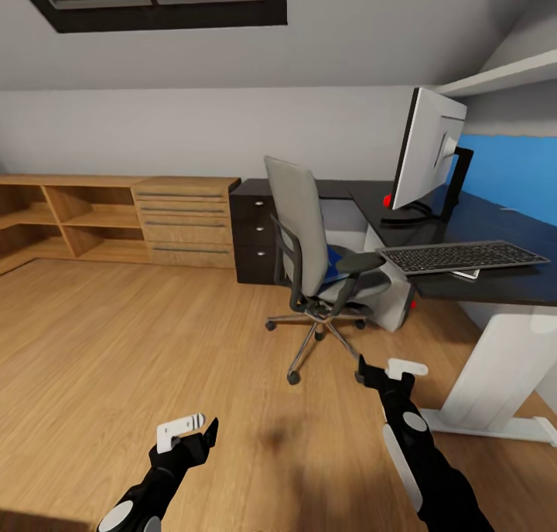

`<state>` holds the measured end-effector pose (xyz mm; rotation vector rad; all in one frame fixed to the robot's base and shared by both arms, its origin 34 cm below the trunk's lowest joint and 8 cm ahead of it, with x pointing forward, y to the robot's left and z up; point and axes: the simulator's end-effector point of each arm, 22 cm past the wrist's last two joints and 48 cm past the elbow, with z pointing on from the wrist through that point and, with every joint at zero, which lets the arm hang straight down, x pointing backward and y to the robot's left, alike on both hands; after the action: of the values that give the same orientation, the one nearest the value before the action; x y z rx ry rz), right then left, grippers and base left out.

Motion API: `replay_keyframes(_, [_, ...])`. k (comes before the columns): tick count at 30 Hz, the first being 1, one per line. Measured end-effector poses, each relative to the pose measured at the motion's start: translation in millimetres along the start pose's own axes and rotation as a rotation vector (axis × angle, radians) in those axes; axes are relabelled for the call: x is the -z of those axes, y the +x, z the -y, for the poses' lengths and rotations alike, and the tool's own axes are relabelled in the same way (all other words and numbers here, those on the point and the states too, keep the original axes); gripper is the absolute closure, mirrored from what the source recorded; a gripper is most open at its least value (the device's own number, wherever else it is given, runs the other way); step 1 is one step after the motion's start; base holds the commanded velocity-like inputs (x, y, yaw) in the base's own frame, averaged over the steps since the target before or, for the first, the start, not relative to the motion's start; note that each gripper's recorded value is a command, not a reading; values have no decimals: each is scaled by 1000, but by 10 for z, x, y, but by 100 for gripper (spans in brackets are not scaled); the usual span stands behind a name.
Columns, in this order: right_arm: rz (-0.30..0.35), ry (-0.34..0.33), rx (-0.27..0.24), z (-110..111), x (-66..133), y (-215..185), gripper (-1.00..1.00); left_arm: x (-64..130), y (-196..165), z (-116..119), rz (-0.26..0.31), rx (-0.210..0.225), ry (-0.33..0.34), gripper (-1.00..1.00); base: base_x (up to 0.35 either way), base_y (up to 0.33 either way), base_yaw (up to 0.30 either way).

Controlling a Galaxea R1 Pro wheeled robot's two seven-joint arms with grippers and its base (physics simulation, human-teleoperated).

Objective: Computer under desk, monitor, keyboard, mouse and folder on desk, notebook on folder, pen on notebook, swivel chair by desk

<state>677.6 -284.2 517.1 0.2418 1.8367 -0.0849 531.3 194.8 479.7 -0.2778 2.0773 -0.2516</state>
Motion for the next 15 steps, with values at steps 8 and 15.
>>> replay_keyframes(8, [-10,2,1,26,-12,183,-100,-54,169,-49,-14,5,-2,-100,0,0,0])
replay_keyframes(15, [-41,5,10,35,-56,380,-100,-111,308,-103,-47,6,-13,-100,0,0,0])
